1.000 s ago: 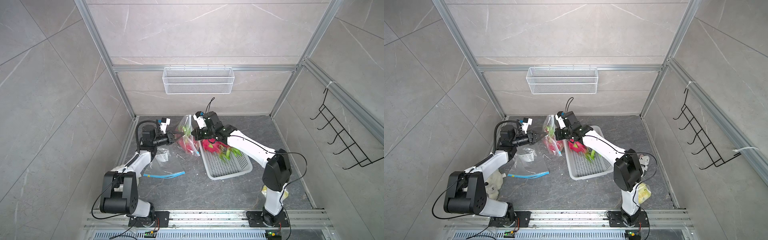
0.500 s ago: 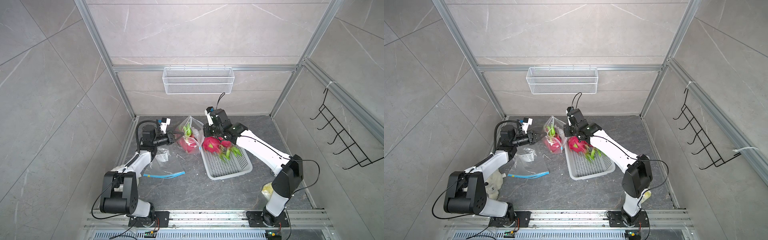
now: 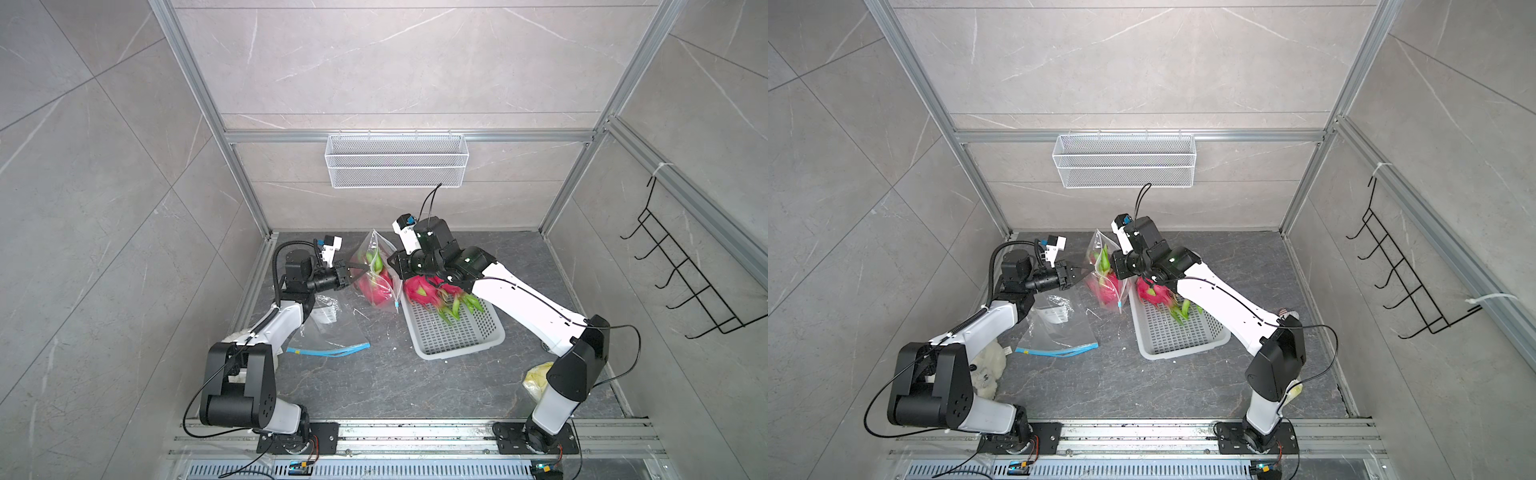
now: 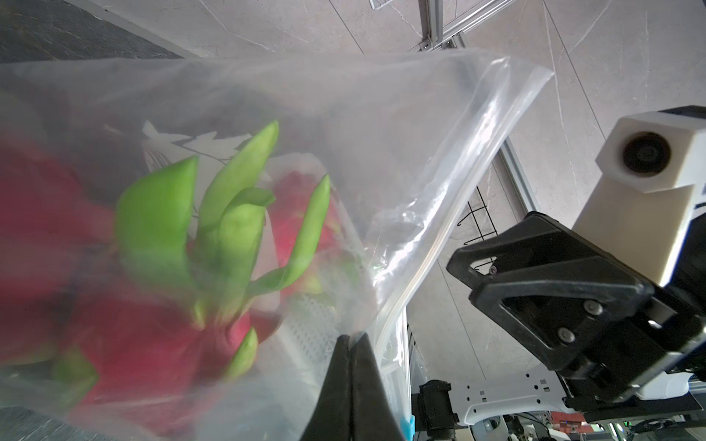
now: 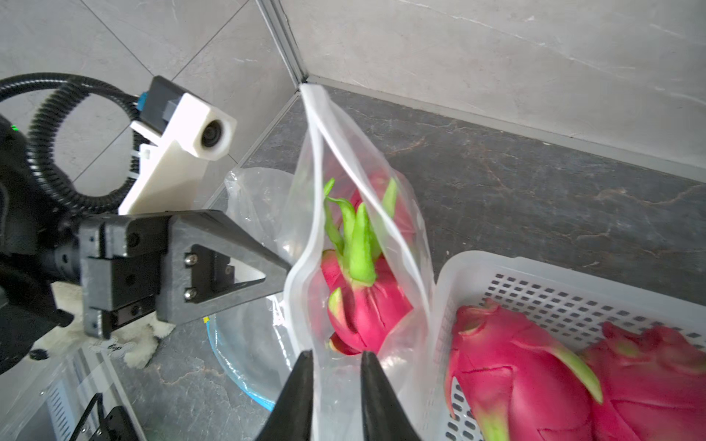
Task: Open the zip-top bag and take out the dragon fruit
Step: Open the zipper of the food storage bag at the center of the board, then pick up the dragon fruit from the zipper food storage bag.
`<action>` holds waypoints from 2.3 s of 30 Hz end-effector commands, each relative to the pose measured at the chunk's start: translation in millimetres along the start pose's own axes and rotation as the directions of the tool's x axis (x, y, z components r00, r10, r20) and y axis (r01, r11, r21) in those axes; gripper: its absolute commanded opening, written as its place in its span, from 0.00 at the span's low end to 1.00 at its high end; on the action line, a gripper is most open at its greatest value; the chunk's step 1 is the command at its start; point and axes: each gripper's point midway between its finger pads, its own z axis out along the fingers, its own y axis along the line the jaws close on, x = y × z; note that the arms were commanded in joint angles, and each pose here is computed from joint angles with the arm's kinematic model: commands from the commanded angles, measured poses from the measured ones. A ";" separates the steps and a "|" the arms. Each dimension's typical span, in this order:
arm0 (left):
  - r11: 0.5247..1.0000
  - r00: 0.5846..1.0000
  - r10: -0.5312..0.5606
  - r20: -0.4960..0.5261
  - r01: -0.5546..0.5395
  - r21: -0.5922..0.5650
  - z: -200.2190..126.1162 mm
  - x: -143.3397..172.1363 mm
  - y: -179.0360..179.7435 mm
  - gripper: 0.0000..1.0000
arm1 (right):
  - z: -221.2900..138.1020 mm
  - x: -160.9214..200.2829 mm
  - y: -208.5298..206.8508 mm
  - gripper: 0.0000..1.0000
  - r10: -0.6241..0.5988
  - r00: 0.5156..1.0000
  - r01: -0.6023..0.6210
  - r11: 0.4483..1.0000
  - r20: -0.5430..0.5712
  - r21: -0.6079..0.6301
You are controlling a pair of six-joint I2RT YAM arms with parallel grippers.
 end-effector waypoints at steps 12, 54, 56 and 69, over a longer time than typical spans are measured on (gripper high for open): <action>0.994 0.996 0.089 0.007 -0.090 0.061 -3.0 -6.3 -26.3 0.00 | 56.1 2.8 -12.3 0.09 0.028 0.999 -0.026 0.997 -0.023 0.070; 0.995 0.997 0.072 0.026 -0.074 0.074 -2.0 -8.2 -26.7 0.00 | 145.7 63.5 -25.8 0.14 0.049 0.957 -0.010 0.991 -0.286 0.134; 0.995 0.997 0.067 0.028 -0.069 0.070 -1.7 -8.7 -25.4 0.00 | 136.7 58.6 -23.2 0.00 0.049 0.962 -0.016 0.992 -0.268 0.127; 0.999 0.996 0.020 0.083 -0.022 0.027 0.3 -20.9 -14.7 0.00 | 37.4 13.0 15.7 0.00 -0.010 1.000 0.011 0.998 0.003 -0.069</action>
